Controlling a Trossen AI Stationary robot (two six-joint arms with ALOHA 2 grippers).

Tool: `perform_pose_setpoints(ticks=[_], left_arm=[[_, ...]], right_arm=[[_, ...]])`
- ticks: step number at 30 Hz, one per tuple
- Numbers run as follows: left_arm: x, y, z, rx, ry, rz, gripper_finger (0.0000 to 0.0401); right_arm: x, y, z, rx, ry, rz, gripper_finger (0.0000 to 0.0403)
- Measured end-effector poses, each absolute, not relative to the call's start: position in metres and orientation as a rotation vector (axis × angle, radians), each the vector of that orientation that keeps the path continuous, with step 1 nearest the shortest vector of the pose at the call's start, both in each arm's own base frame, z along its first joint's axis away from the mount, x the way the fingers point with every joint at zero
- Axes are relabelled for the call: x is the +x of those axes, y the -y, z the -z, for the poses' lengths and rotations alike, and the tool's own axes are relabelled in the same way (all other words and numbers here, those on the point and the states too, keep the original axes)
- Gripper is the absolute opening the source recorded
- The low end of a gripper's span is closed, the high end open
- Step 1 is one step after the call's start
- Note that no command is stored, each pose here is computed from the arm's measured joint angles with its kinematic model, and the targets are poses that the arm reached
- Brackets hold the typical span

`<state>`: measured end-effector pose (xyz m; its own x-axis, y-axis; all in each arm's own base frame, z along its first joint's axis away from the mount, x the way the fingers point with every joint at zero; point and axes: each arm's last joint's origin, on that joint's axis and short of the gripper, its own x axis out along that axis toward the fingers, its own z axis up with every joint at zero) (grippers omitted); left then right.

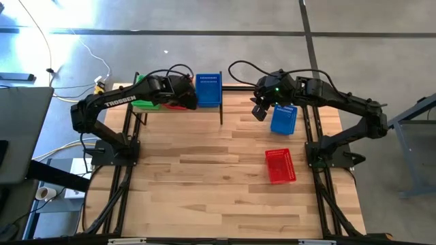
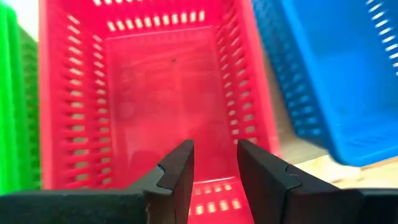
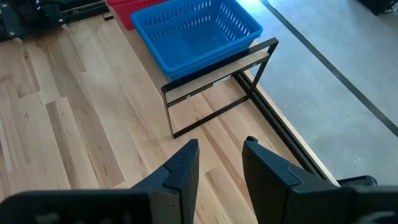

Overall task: Stack baskets on shelf by color
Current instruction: Adjust the red baskets on the shelf

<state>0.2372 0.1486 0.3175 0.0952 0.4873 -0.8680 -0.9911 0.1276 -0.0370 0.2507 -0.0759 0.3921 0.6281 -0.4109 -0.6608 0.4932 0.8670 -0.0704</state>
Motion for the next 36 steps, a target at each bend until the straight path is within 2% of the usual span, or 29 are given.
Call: perform_pose_setpoints(ticks=[13, 24, 28, 36], left_arm=[[0.246, -0.148, -0.314, -0.784, -0.823, -1.234, 0.0113], [0.236, -0.150, -0.324, -0.717, -0.806, -1.253, 0.0113], [0.226, -0.146, -0.335, -0.688, -0.784, -1.229, 0.0113], [0.203, -0.131, -0.361, -0.586, -0.752, -1.121, 0.0113]], right_arm=[[0.251, 0.076, -0.392, 0.137, -0.722, 0.523, 0.0110], [0.251, 0.076, -0.392, 0.165, -0.715, 0.533, 0.0110], [0.248, 0.075, -0.389, 0.233, -0.736, 0.556, 0.0110], [0.239, 0.068, -0.379, 0.545, -0.839, 0.576, 0.0110]])
